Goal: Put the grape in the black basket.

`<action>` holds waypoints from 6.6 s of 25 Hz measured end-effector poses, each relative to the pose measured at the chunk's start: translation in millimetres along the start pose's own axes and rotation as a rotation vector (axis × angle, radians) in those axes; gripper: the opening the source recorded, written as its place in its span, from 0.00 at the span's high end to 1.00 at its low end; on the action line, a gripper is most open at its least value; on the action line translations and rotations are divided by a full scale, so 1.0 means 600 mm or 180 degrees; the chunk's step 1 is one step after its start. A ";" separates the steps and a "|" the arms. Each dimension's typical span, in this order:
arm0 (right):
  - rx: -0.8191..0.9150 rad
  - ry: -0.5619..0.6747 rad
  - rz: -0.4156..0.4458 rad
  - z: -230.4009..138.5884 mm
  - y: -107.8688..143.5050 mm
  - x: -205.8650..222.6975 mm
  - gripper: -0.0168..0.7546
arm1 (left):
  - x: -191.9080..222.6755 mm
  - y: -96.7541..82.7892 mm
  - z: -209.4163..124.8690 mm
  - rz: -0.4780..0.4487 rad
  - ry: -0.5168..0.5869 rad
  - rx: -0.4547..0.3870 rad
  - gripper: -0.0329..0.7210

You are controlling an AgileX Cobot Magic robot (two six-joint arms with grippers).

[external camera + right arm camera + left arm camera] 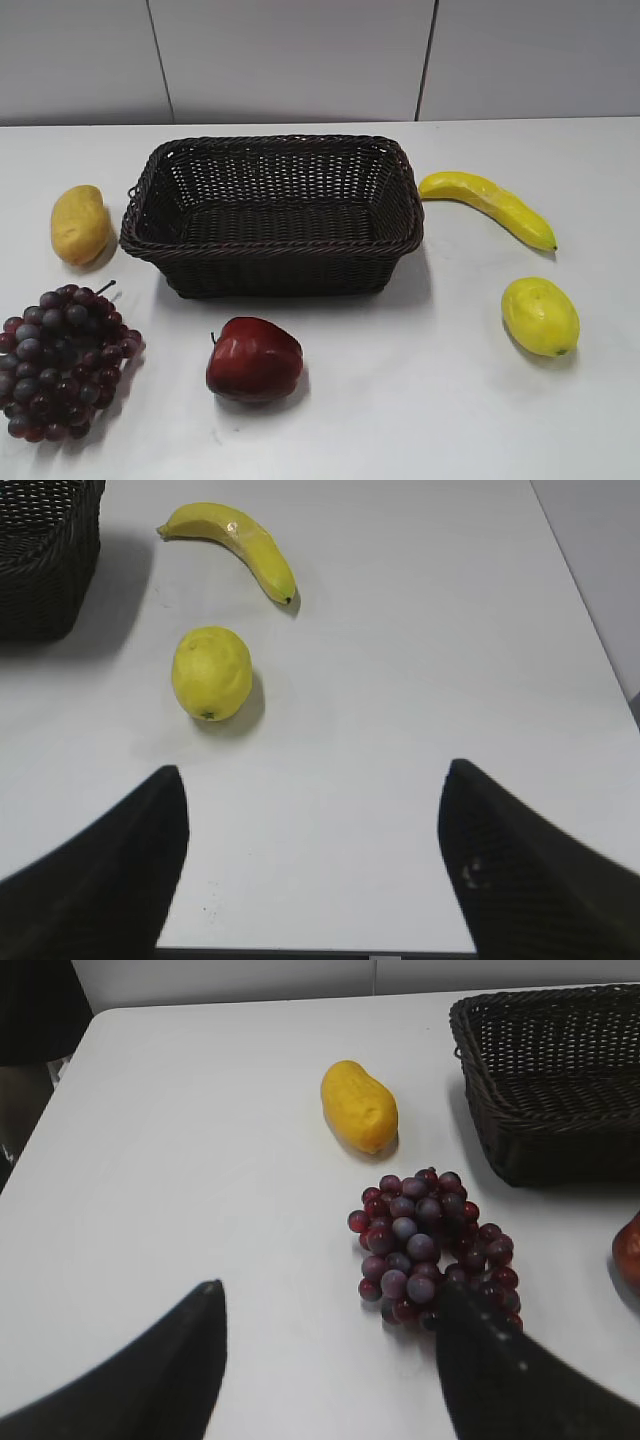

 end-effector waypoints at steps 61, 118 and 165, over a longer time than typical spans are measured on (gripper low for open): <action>0.0000 0.0000 0.0000 0.000 0.000 0.000 0.21 | 0.398 -0.069 -0.114 -0.0940 0.2512 -0.0321 0.10; 0.0000 0.0000 0.0000 0.000 0.000 0.000 0.21 | 0.411 -0.221 0.416 -0.1760 0.0294 -0.0107 0.54; 0.0000 0.0000 0.0000 0.000 0.000 0.000 0.21 | 0.233 -0.131 0.336 -0.1315 0.1233 0.0795 0.18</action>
Point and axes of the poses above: a point on each arm's last joint axis where the gripper is mounted, x pointing out along that axis toward the gripper, y along the wrist's bending axis when the last joint is at zero, z = x × y, the point moved 10 cm from there along x, pointing out along that axis toward the gripper, and after that the axes turned 8 degrees about x, right-handed, at the moved point
